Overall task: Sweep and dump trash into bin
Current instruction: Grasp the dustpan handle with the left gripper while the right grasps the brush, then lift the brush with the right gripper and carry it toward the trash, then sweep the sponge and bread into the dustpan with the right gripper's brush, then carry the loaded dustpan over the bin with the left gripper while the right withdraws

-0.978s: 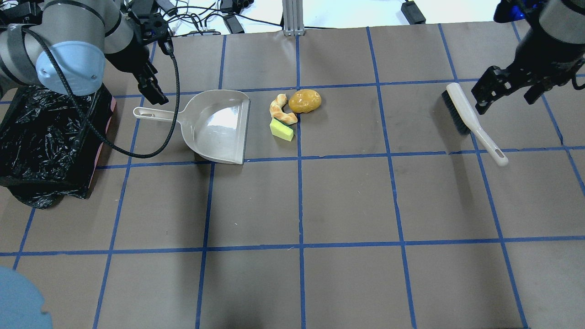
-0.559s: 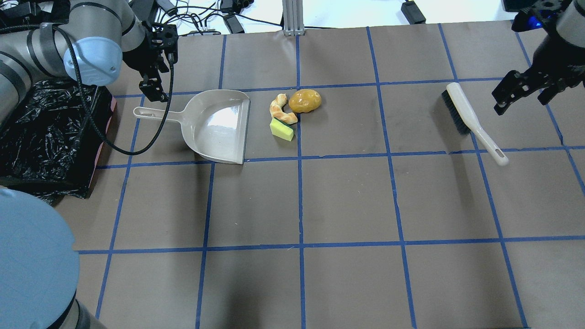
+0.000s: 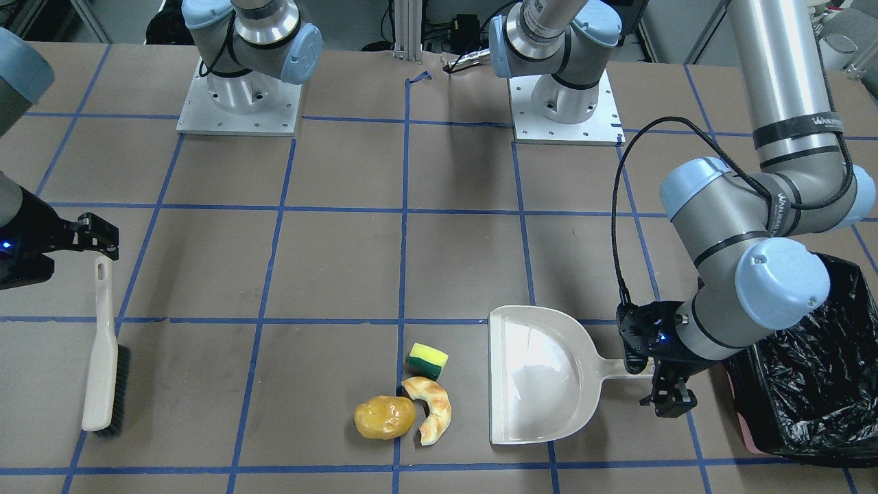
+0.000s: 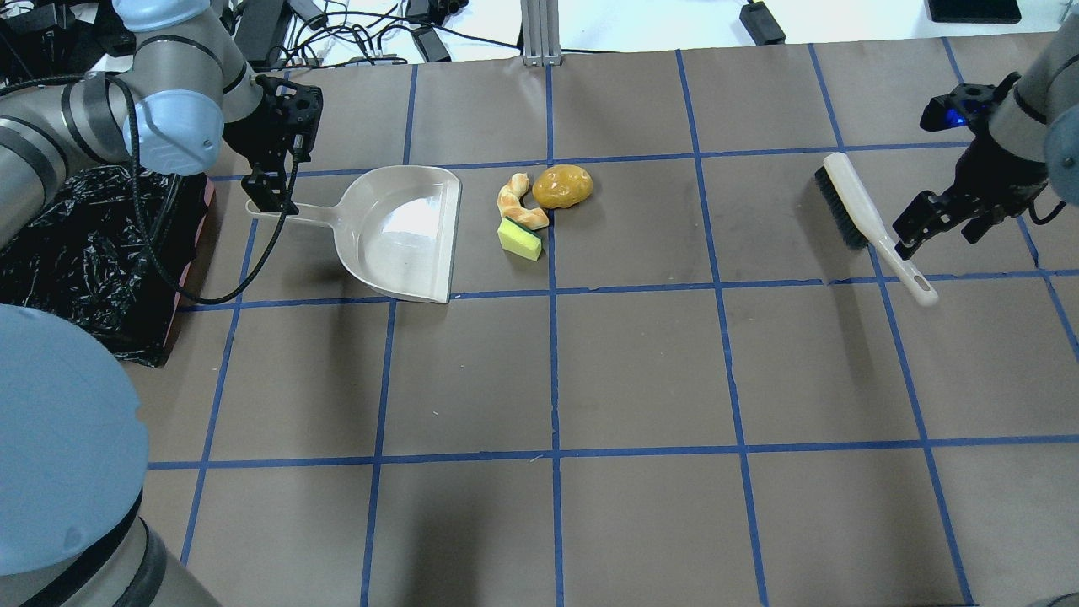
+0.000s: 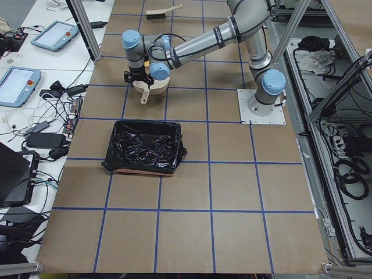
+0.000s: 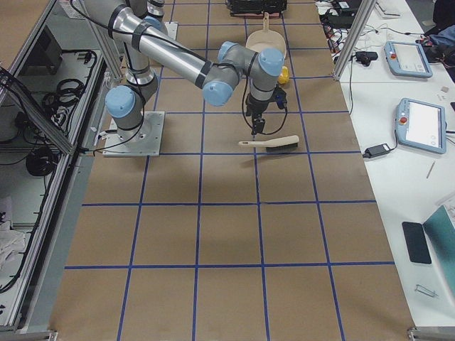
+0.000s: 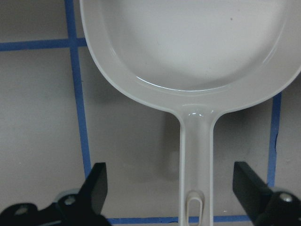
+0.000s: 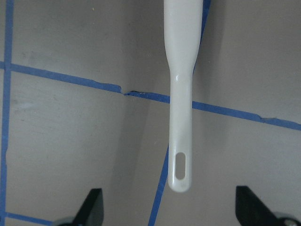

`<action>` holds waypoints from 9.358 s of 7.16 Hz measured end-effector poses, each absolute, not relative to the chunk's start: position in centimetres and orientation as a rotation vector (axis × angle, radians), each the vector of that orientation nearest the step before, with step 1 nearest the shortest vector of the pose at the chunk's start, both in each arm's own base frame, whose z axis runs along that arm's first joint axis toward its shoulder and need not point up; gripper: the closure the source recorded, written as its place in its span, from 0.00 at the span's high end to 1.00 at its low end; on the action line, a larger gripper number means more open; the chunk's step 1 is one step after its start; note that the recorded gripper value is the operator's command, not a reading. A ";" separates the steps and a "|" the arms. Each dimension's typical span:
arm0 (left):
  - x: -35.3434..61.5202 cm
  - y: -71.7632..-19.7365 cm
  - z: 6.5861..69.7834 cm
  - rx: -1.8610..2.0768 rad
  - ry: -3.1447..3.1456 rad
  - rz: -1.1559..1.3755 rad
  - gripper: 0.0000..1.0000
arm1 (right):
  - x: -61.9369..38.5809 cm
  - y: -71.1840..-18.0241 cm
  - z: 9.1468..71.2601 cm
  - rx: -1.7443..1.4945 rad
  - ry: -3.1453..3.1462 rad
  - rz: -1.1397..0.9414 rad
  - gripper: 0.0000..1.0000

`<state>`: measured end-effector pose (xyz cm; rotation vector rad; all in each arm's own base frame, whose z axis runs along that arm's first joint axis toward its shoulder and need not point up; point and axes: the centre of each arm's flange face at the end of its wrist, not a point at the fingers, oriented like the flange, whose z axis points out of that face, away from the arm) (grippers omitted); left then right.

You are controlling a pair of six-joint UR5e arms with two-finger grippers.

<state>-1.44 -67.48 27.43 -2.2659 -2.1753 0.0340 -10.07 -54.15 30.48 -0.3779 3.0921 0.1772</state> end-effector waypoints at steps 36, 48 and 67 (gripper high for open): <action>-2.4 -67.2 24.7 -2.311 -2.213 -0.106 0.00 | 20.5 -58.2 26.2 -0.012 3.013 0.234 0.00; -4.1 -67.9 24.3 -2.314 -2.220 -0.110 0.00 | 39.2 -55.4 24.8 0.169 2.932 0.347 0.00; 4.0 -66.7 31.5 -2.239 -2.277 0.018 0.00 | 18.2 -58.8 40.5 0.213 3.092 0.282 0.00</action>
